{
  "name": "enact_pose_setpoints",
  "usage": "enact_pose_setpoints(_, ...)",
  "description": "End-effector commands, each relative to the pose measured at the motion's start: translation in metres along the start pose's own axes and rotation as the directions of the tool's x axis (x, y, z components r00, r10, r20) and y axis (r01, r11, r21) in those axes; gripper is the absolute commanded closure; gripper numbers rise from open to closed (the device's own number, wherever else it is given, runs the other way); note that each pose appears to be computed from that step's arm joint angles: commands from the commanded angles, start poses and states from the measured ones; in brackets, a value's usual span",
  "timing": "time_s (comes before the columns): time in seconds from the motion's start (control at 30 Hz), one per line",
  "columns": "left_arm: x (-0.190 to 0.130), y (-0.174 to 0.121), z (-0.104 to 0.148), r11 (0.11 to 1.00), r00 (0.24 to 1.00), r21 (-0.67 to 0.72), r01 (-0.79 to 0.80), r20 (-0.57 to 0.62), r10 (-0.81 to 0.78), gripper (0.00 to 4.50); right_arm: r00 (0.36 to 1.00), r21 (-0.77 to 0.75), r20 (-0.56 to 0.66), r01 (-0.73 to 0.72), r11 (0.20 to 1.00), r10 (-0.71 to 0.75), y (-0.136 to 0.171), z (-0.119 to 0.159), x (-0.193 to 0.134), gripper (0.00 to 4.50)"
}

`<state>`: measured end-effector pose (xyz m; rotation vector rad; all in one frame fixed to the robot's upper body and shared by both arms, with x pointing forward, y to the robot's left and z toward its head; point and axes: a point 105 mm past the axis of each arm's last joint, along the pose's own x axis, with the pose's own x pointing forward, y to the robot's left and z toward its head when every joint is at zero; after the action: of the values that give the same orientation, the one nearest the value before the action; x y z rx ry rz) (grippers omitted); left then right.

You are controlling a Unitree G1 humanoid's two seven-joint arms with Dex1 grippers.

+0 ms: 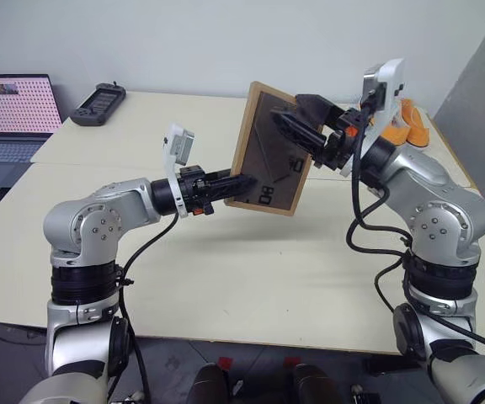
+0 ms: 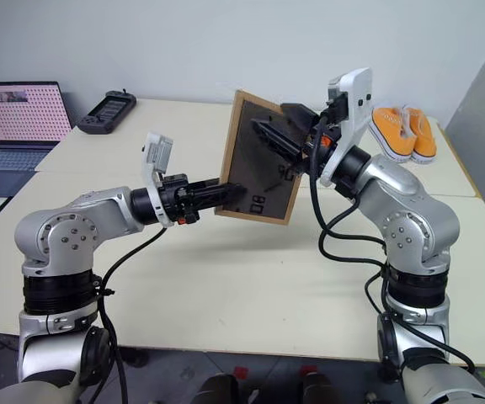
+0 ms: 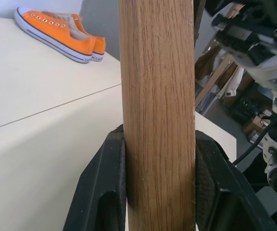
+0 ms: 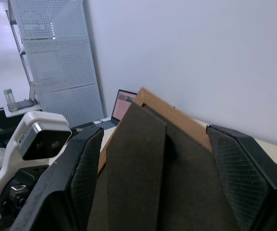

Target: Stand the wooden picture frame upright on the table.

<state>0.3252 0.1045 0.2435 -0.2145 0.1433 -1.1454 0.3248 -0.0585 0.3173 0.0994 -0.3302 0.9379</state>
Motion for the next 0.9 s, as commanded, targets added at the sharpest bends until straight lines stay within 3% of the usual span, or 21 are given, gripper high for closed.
enact_pose_setpoints(0.03, 0.004, -0.016, 0.022, 0.995, 0.997, 0.084, 0.059, 0.045, -0.062, 3.21, 0.999, 0.000, 0.031, -0.021, 1.000, 0.021, 0.006, 0.006, 0.005, 0.91)
enact_pose_setpoints(0.3, 0.007, -0.014, 0.025, 0.994, 0.997, 0.093, 0.058, 0.049, -0.062, 3.21, 1.000, 0.024, -0.002, -0.023, 0.999, 0.023, 0.012, -0.009, 0.003, 0.91)
enact_pose_setpoints(0.9, 0.010, 0.030, 0.024, 0.998, 0.998, 0.056, -0.032, 0.052, 0.029, 3.21, 0.997, 0.021, -0.014, 0.081, 0.997, -0.081, 0.003, -0.003, -0.022, 0.91)
